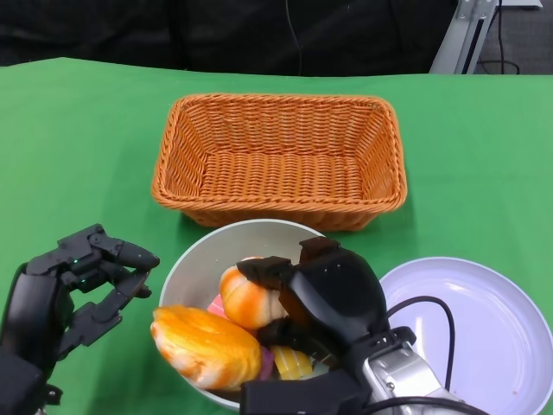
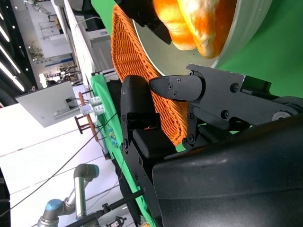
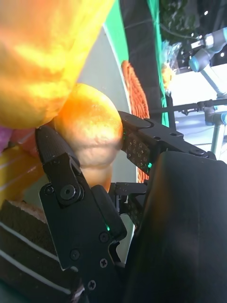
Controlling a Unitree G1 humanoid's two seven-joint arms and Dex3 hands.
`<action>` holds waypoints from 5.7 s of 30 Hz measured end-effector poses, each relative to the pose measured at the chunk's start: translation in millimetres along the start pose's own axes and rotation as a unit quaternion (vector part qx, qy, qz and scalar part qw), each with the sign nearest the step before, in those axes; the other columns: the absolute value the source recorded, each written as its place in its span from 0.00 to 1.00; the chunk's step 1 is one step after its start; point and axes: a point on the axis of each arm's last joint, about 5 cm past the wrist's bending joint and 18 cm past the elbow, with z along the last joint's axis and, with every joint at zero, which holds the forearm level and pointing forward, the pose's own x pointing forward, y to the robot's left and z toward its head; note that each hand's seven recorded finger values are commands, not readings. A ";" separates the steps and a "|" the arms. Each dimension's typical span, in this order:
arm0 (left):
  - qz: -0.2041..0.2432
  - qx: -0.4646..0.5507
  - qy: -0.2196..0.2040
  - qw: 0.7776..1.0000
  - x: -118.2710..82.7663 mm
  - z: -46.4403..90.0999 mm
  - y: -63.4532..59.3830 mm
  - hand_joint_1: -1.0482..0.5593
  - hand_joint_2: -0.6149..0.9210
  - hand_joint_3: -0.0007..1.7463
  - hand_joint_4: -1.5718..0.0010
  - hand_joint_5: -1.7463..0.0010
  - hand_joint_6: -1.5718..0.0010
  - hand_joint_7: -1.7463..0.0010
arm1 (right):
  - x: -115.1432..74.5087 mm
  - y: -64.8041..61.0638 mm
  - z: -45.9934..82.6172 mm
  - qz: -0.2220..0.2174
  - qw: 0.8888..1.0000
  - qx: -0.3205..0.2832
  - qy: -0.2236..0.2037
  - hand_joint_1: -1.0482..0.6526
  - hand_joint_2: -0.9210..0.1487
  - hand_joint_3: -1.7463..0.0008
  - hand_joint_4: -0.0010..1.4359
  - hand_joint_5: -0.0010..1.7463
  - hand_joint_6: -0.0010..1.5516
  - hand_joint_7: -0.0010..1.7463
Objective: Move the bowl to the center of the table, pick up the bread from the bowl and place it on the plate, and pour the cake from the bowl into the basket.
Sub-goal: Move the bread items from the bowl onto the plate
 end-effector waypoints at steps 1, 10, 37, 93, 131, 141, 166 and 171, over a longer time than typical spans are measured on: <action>0.000 0.000 0.000 1.000 -0.2 -0.2 0.0 0.56 1.00 0.18 0.54 0.23 0.48 0.45 | 0.1 -0.8 -1.1 -0.002 1.000 0.007 -0.001 0.45 0.00 0.98 0.43 0.84 0.71 0.09; 0.000 0.001 0.002 1.000 -1.2 -2.6 0.1 0.56 1.00 0.19 0.55 0.24 0.48 0.45 | 1.7 -17.4 -0.7 -0.046 0.996 0.079 -0.011 0.48 0.00 0.94 0.51 0.74 0.58 0.27; -0.001 0.002 0.003 1.000 0.3 -6.2 0.3 0.57 1.00 0.18 0.54 0.25 0.48 0.46 | -36.2 -92.6 -15.6 -0.055 0.975 0.214 0.018 0.52 0.00 0.96 0.49 0.85 0.66 0.23; 0.003 0.011 0.004 1.000 0.3 -9.0 6.7 0.56 1.00 0.17 0.53 0.24 0.47 0.46 | -106.3 -72.5 -114.6 -0.136 0.976 0.103 0.133 0.57 0.02 1.00 0.56 0.78 0.58 0.42; 0.003 0.012 -0.006 1.000 0.7 -7.6 6.5 0.57 1.00 0.18 0.54 0.23 0.48 0.45 | -97.0 -2.8 -141.0 -0.109 0.984 0.057 0.131 0.56 0.04 1.00 0.54 0.77 0.66 0.23; 0.002 0.012 -0.006 1.000 0.5 -7.6 6.0 0.57 1.00 0.18 0.54 0.24 0.48 0.45 | -95.5 3.0 -138.8 -0.090 0.986 0.048 0.131 0.55 0.03 1.00 0.54 0.75 0.68 0.18; 0.000 0.013 -0.010 1.000 0.8 -6.3 5.5 0.57 1.00 0.18 0.54 0.24 0.48 0.45 | -93.9 -30.3 -109.9 0.056 0.981 0.014 0.187 0.37 0.04 1.00 0.35 0.01 0.29 0.00; 0.001 0.013 -0.005 1.000 -0.2 -8.0 5.8 0.57 1.00 0.18 0.54 0.24 0.48 0.46 | -95.6 -39.3 -99.0 0.102 0.976 0.012 0.193 0.35 0.03 1.00 0.29 0.00 0.23 0.00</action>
